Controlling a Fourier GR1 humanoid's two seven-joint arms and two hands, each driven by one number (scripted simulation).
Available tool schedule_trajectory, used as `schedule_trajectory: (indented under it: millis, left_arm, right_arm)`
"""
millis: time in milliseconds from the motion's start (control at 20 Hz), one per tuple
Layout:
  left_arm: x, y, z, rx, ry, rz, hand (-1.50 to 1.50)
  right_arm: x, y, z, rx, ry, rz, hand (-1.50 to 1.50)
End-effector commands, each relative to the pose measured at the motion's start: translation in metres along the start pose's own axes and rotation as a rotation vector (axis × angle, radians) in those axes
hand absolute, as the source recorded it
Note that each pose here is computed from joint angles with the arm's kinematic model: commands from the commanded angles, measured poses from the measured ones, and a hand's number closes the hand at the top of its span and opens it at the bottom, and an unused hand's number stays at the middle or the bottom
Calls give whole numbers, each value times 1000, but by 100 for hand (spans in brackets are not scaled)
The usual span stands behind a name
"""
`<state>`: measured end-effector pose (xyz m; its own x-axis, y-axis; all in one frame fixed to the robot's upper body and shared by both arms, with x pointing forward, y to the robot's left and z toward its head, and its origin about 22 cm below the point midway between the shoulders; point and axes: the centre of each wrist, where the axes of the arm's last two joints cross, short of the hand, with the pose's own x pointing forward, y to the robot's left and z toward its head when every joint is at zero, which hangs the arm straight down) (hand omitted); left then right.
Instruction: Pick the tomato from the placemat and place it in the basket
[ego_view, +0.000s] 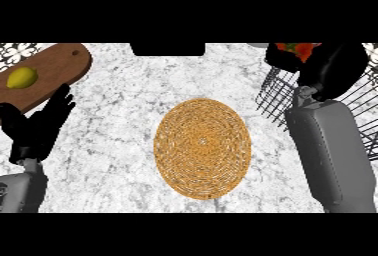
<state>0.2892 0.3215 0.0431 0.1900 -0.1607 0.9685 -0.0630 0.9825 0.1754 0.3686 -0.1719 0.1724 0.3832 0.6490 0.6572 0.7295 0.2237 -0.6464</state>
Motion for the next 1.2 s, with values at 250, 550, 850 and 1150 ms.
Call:
schedule_trajectory:
  millis: [250,550,850,1150]
  left_arm:
    - [1,-11,10,-1,-2,6,0]
    - [-10,-2,-7,-7,14,10,0]
    - [-7,7,9,15,13,4,0]
    - [6,-7,9,19,11,8,0]
  right_arm:
    - [-37,2,-14,-12,103,-69,-150]
    - [-36,-13,-30,-60,91,-161,-150]
    - [-60,-59,-43,-266,251,-422,-150]
    - [-107,-128,-12,-266,290,-489,-150]
